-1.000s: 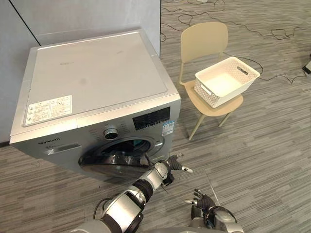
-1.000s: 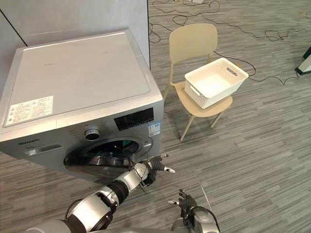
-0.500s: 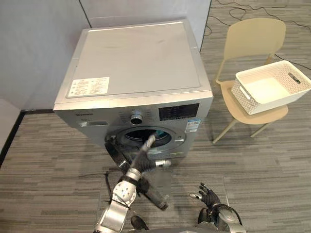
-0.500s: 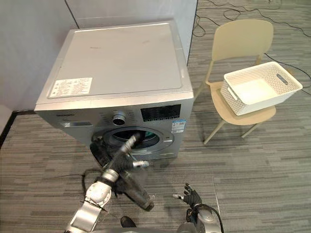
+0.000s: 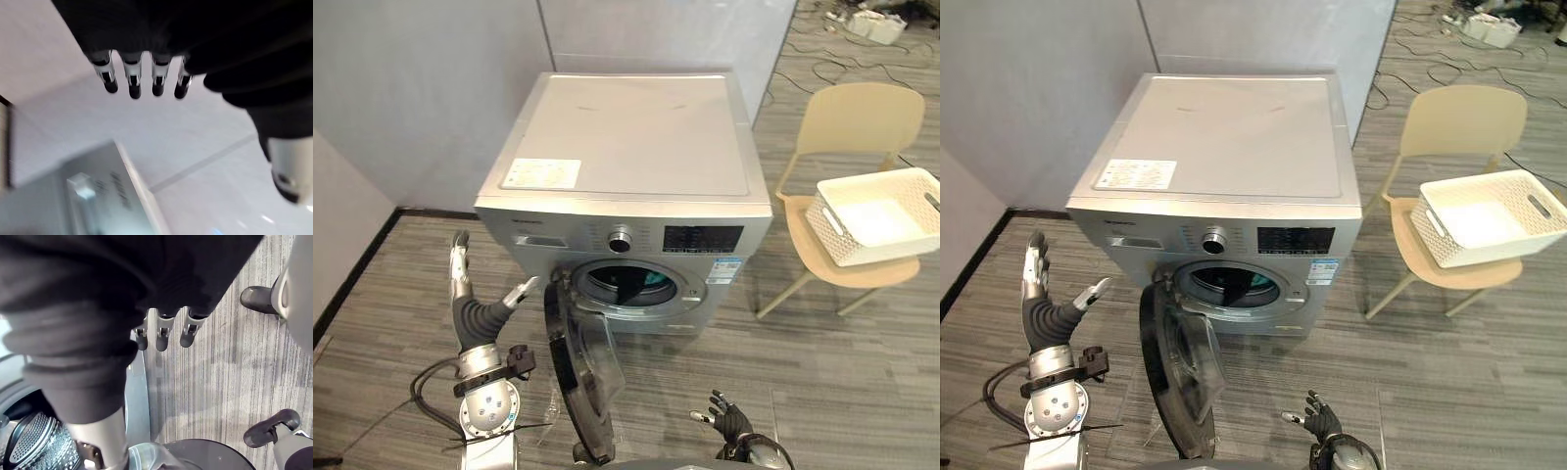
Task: Pick up the laundry basket with both hands and put the clothes into the washing machine.
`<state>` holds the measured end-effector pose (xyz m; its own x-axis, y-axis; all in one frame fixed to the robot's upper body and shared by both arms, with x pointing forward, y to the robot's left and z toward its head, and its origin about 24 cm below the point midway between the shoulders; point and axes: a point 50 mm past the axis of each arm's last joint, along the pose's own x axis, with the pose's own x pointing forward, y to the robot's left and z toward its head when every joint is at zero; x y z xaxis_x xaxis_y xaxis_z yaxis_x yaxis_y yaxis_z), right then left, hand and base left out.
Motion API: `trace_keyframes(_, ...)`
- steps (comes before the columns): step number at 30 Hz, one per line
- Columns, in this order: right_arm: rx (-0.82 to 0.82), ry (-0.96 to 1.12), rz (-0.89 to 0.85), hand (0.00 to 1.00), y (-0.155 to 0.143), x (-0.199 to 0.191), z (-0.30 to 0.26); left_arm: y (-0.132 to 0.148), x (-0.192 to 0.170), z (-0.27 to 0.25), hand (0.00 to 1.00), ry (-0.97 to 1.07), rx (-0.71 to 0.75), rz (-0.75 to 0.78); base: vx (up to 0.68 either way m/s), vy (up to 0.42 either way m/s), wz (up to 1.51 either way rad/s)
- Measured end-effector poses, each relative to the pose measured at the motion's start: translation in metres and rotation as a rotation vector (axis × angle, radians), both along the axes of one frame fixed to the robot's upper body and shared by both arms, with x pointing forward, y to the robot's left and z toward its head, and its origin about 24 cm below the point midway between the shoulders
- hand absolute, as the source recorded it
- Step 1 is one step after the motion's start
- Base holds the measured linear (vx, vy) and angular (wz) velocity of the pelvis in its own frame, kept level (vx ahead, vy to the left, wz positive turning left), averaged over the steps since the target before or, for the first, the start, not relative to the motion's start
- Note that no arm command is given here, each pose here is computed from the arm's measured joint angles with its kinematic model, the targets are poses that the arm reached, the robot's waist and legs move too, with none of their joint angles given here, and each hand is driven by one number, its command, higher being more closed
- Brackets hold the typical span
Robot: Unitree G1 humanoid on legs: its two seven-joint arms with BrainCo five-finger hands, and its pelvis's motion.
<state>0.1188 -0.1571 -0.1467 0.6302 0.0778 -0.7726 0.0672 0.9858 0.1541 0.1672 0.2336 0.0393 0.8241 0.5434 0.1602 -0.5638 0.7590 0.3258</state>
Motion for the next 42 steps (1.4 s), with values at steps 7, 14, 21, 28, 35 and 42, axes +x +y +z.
trace_keyframes(7,0.024,-0.015,-0.003,0.00,0.006,0.008,0.005,0.015,-0.103,-0.169,0.00,0.733,-0.635,0.452,-0.04,-0.031,-0.12)
trace_keyframes(14,0.023,0.018,-0.039,0.00,0.000,-0.003,0.002,-0.028,-0.112,-0.201,0.00,0.861,-0.936,0.324,-0.03,-0.036,-0.19)
trace_keyframes(21,0.010,-0.051,-0.014,0.00,0.001,0.017,0.011,-0.063,-0.008,-0.181,0.00,0.803,-0.837,-0.083,-0.07,-0.068,-0.07)
trace_keyframes(28,0.002,-0.280,0.030,0.00,0.013,0.074,0.047,-0.100,0.108,-0.111,0.00,0.642,-0.526,-0.428,-0.10,-0.034,-0.18)
trace_keyframes(35,0.018,-0.317,0.021,0.00,0.018,0.080,0.053,-0.185,0.150,-0.053,0.00,0.518,-0.308,-0.805,-0.03,-0.013,-0.26)
trace_keyframes(42,-0.015,-0.327,0.014,0.00,0.011,0.083,0.055,-0.207,0.142,-0.054,0.00,0.548,-0.207,-0.897,-0.01,-0.030,-0.14)
